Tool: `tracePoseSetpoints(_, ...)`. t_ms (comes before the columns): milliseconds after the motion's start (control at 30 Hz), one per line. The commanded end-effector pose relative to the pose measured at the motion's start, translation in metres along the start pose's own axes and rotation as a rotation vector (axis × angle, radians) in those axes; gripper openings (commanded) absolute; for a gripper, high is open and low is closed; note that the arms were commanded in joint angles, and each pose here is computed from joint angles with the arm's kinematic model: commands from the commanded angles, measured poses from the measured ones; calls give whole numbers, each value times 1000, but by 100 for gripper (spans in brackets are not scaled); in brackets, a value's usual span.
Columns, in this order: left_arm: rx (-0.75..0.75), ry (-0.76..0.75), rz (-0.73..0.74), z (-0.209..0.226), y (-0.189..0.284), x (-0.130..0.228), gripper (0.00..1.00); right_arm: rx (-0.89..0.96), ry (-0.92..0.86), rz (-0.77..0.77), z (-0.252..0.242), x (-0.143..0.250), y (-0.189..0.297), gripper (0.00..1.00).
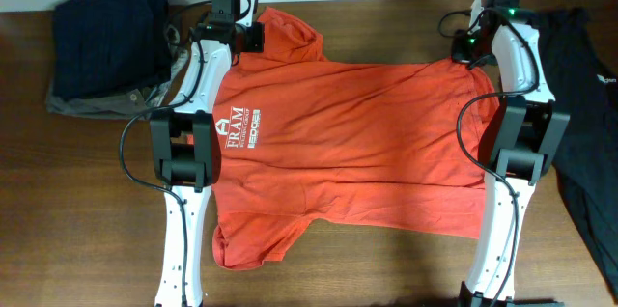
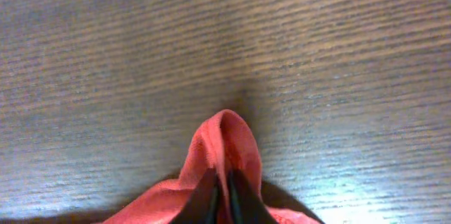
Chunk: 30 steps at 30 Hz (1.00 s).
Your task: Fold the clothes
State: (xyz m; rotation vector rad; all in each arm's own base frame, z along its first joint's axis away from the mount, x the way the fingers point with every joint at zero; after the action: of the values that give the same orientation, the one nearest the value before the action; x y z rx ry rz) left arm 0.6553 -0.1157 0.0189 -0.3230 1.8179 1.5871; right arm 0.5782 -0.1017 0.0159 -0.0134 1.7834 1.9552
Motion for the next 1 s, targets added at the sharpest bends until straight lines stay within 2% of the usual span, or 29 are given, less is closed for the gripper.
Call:
tracePoseSetpoints(0,3,3,23,0,-1,4,0,32,-18,3,-3,0,4,4)
tracePoseSetpoints(367,-28,29,-10,23,67,-34,0,71,-69,-47,-3,-17,61,4)
tracePoseSetpoints(733,-40,66,43,39,108,-31,0,87,-132,15,-9,-4,70,4)
tracePoseSetpoints(967,-43,62,16,36,143,-47,0,92,-143,22,-13,-4,91,4)
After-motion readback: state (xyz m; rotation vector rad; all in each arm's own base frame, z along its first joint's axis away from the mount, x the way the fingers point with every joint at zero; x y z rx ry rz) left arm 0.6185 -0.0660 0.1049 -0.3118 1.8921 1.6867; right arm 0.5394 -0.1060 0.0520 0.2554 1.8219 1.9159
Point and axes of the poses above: each gripper's point midway between its finger pads, its own y axis back along the fingers, its own z axis along the line the jaws close on, x = y × z, the point moved 1 cm from there along y, back along the fingers, and after that the axes turned 10 degrees about -y, right-handed, at the moved point
